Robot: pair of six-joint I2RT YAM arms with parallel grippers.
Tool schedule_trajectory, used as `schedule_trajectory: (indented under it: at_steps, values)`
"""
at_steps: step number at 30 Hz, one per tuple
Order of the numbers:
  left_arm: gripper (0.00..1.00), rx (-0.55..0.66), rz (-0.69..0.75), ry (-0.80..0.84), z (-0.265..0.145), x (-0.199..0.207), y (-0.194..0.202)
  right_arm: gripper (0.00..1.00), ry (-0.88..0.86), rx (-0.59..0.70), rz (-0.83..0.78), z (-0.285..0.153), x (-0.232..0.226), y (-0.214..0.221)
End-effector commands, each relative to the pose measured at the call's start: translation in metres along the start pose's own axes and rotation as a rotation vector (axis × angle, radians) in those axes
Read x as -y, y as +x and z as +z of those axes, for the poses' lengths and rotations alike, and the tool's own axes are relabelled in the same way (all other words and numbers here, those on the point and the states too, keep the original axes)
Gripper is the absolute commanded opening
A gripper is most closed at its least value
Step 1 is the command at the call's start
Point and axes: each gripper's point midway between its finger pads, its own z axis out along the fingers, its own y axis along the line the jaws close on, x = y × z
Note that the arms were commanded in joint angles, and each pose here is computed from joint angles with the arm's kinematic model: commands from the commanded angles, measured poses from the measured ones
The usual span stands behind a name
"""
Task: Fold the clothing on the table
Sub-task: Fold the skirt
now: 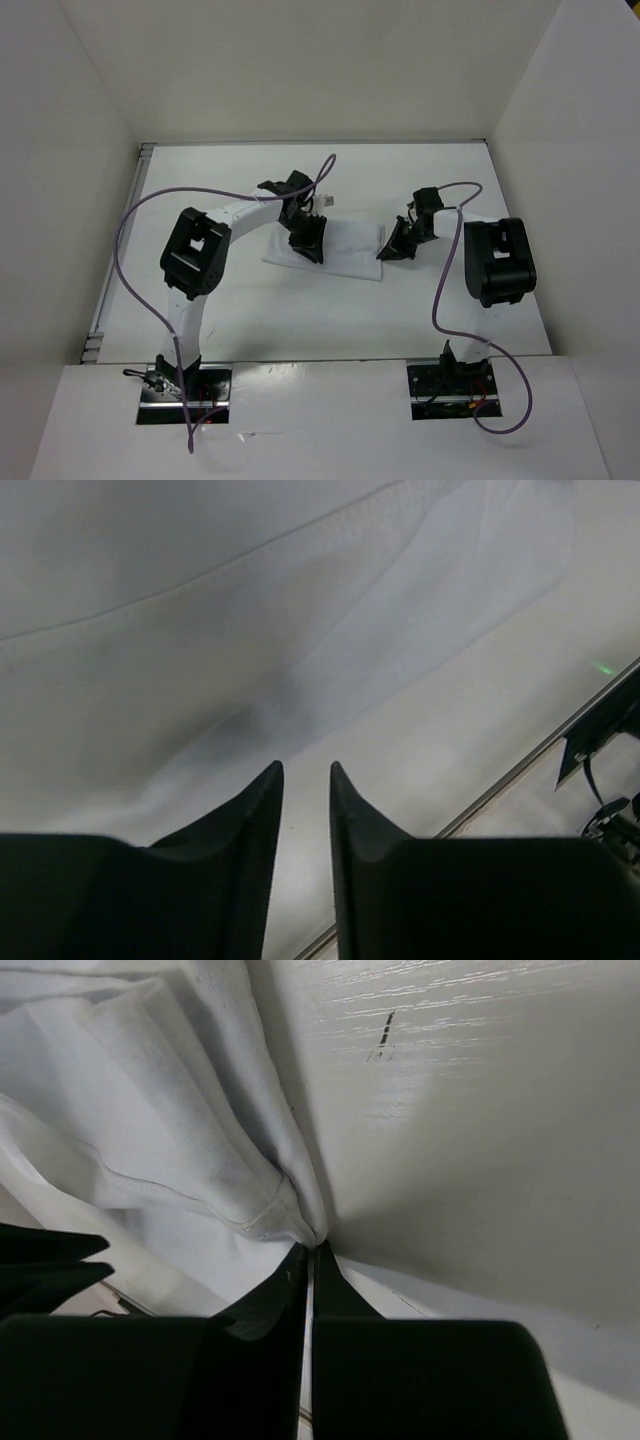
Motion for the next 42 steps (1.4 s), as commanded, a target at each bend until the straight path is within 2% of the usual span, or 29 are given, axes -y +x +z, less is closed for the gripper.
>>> schedule_trajectory:
  at_steps: [1,4,15,18,22,25,30,32,33,34,35,37,39,42]
  values:
    - [0.30,-0.018,0.058,0.038,0.006,0.008,-0.006,0.00,0.024,0.006,-0.013,0.008,0.008,0.002]
    - [0.20,-0.026,0.026,0.017,0.013,0.003,-0.007,0.00,0.038,0.025,-0.017,0.005,0.008,-0.002]
    - [0.14,-0.093,-0.007,0.036,0.049,0.007,0.007,0.00,0.030,0.037,-0.034,-0.005,-0.001,-0.006]
    - [0.12,-0.124,-0.017,0.001,0.064,0.002,0.016,0.00,-0.024,0.084,-0.067,-0.032,-0.030,-0.013]
    - [0.09,-0.140,-0.037,-0.072,0.075,-0.012,0.024,0.00,-0.113,0.218,-0.164,-0.092,-0.089,-0.033]
    - [0.09,-0.149,-0.032,-0.084,0.082,-0.014,0.025,0.00,-0.194,0.219,-0.185,-0.113,-0.117,-0.031]
    - [0.09,-0.132,0.025,0.004,0.090,0.024,0.009,0.00,-0.302,0.175,-0.189,-0.125,-0.145,-0.016]
    - [0.13,-0.121,0.022,0.021,0.086,0.032,0.003,0.00,-0.307,0.182,-0.193,-0.125,-0.146,-0.018]
    - [0.29,-0.086,0.013,0.028,0.072,0.037,-0.007,0.00,-0.307,0.182,-0.193,-0.125,-0.146,-0.018]
    - [0.40,-0.060,0.007,0.033,0.062,0.040,-0.014,0.00,-0.307,0.182,-0.193,-0.125,-0.146,-0.018]
    - [0.45,-0.028,0.000,0.039,0.051,0.041,-0.021,0.00,-0.302,0.174,-0.188,-0.125,-0.145,-0.016]
    - [0.52,0.067,-0.016,0.036,0.010,0.039,-0.041,0.00,-0.295,0.180,-0.186,-0.124,-0.144,-0.017]
    - [0.53,0.166,-0.037,-0.009,-0.029,0.025,-0.061,0.00,-0.290,0.174,-0.182,-0.124,-0.143,-0.016]
    - [0.55,0.245,-0.093,-0.104,-0.060,-0.010,-0.072,0.00,-0.278,0.175,-0.185,-0.121,-0.142,-0.020]
